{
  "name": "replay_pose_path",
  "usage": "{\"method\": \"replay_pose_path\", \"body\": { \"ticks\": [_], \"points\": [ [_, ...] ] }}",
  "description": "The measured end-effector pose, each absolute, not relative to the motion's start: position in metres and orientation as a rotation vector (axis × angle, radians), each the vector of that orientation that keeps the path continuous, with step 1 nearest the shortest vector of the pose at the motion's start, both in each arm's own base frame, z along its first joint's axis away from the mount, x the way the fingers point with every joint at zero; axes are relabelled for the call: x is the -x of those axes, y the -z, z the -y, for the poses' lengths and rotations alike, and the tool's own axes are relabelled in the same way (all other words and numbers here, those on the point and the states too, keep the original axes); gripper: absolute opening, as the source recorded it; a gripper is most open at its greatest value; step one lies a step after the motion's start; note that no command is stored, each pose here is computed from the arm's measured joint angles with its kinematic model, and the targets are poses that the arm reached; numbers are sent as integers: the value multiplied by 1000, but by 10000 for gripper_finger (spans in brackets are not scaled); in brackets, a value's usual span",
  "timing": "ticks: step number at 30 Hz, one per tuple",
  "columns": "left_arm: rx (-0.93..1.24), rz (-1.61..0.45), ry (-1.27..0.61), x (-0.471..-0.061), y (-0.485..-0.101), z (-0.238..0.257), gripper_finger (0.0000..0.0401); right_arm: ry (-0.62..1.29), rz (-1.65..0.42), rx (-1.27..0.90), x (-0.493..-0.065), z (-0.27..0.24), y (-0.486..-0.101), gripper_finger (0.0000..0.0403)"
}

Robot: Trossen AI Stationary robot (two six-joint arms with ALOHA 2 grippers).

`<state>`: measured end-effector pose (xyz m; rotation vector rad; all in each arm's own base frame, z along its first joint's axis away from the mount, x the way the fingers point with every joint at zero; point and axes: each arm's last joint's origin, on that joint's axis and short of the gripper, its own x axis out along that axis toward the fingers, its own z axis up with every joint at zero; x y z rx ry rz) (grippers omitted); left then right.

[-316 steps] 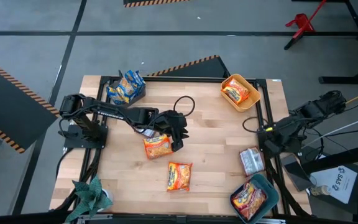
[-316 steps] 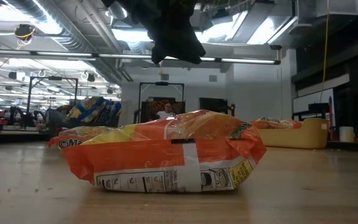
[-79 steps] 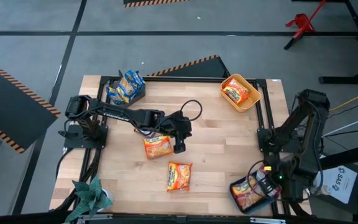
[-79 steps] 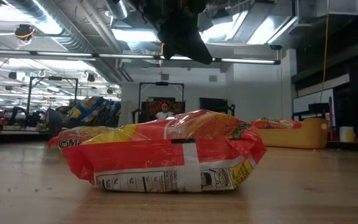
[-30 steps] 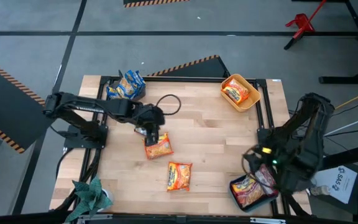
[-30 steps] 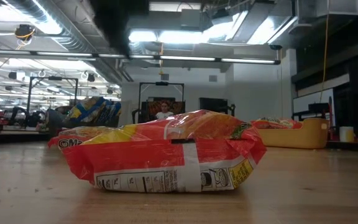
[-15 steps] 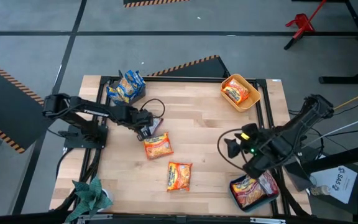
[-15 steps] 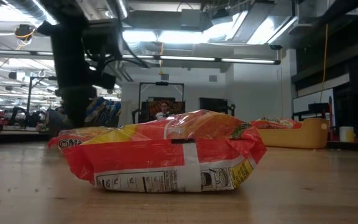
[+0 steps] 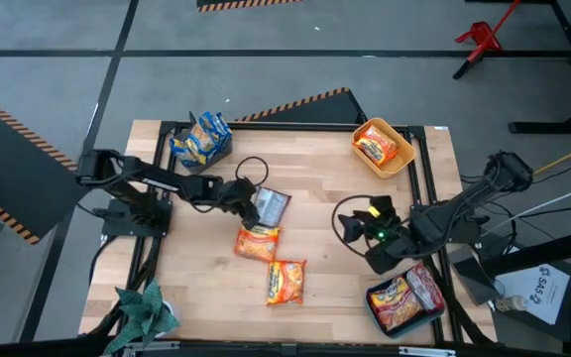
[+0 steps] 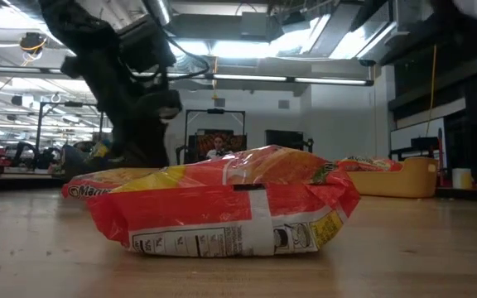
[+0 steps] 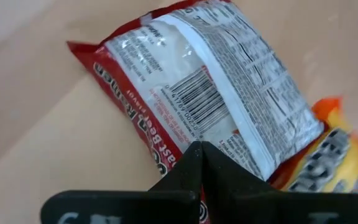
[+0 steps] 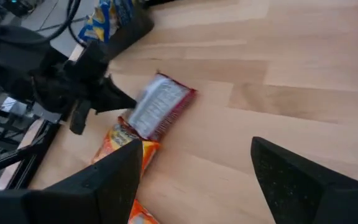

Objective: Sort Maruchan noodles
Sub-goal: Put the red noodle pack into the blue bin

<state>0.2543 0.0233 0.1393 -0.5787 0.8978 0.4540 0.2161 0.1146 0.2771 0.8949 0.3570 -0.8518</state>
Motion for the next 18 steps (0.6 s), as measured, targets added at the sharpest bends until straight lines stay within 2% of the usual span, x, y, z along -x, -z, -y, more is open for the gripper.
{"method": "replay_pose_path", "body": {
  "ticks": [4, 12, 18],
  "points": [
    [638, -842, -388, -269, -130, -21, 0, 819, -336, -926, -228, -109, -266, 285],
    [675, -803, -372, -281, -117, -10, 0, 813, -256, -991, -248, -88, -252, 285],
    [677, -796, -401, -281, -117, -4, 0, 843, -327, -976, -269, -66, -238, 285]
  ]
}}
